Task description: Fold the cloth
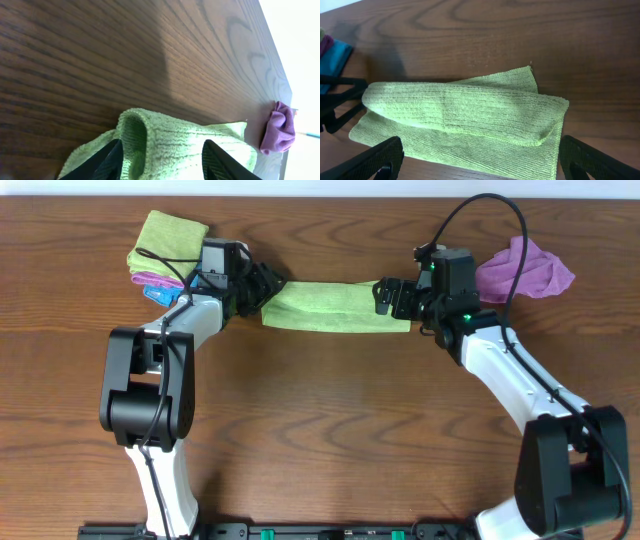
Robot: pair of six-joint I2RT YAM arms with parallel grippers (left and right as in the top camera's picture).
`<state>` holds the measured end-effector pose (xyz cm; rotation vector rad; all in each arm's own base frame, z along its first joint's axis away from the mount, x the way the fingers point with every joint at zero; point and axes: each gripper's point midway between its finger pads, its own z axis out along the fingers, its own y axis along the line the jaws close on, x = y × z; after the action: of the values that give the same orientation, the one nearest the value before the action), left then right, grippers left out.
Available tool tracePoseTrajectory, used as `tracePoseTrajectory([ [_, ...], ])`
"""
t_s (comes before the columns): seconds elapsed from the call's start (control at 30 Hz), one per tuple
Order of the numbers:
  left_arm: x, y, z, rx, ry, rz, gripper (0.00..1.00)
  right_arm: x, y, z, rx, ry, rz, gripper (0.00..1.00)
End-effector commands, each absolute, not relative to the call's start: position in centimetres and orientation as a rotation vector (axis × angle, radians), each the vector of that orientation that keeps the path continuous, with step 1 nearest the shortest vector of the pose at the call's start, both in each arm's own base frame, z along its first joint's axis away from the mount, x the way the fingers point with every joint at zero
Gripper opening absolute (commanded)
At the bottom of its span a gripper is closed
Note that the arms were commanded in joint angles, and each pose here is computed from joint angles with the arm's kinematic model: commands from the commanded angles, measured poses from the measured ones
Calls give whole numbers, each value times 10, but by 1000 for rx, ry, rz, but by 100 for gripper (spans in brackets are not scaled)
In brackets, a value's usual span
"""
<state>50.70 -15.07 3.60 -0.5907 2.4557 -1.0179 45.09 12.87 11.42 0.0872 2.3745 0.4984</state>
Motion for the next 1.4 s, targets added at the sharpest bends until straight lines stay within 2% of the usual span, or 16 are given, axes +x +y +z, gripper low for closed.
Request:
tracePoseTrajectory([
  [0.0,508,-163,38,-563,2461,-1058,47,450,130,118,90,2367,509,99],
  [0.13,505,-168,38,-548,2468,-1075,37,450,130,118,90,2368,509,99],
  [0.3,503,-172,40,-535,2473,-1101,9,447,129,114,94,2390,505,99],
  [0.33,503,-172,40,-532,2473,-1104,6,445,129,113,95,2397,504,99],
  [1.17,487,-147,101,-523,2465,-1065,6,437,127,105,103,2443,495,99],
  [1.37,464,-135,83,-582,2589,-945,6,436,127,104,104,2452,493,99],
])
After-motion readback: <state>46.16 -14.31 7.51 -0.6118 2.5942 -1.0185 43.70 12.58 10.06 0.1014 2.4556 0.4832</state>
